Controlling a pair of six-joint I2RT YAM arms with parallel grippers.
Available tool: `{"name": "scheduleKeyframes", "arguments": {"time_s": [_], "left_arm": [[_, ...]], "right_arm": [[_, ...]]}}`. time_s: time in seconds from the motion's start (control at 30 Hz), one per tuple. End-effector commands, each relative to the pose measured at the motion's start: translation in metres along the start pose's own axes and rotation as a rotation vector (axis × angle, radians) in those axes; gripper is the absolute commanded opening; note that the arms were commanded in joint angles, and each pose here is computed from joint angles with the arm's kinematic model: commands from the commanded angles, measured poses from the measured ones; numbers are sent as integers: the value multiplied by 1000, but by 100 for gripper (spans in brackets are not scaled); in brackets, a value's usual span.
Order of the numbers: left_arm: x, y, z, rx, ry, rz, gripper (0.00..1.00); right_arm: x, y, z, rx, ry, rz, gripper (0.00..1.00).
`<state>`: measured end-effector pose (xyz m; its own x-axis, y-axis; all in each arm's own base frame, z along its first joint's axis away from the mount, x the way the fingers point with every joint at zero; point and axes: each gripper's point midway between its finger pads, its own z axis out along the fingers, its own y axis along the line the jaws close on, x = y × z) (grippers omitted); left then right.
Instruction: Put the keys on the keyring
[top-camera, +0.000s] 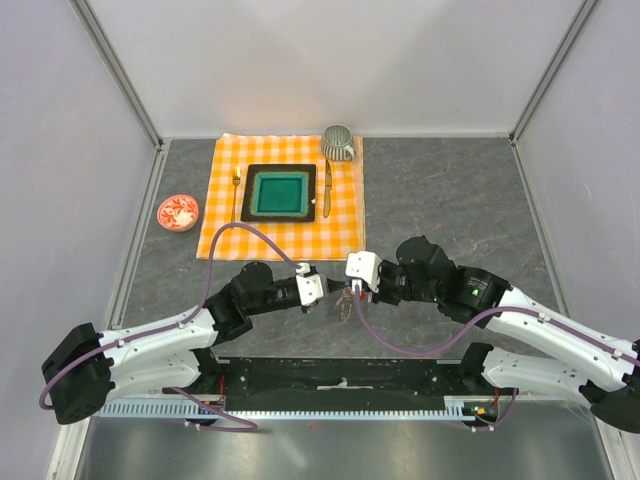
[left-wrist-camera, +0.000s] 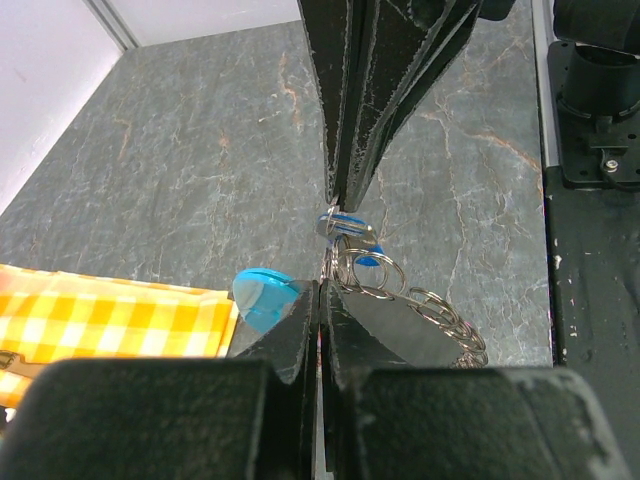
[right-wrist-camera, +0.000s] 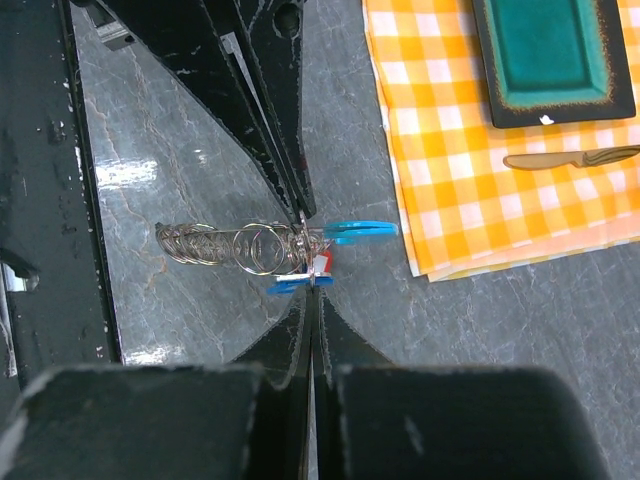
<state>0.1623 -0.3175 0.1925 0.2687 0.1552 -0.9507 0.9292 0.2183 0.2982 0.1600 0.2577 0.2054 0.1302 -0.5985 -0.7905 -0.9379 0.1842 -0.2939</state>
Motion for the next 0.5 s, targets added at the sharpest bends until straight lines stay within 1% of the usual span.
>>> {"name": "scheduleKeyframes", "arguments": {"time_s": [0.0,0.47], "left_arm": [[-42,10,1,-18,-136,44,2],[-44,10,1,-12,-135,72,2]], "right_arm": [[-6,-4,-1,19,-14,-12,0],[-9,1,0,-13,-16,-34,0]]}}
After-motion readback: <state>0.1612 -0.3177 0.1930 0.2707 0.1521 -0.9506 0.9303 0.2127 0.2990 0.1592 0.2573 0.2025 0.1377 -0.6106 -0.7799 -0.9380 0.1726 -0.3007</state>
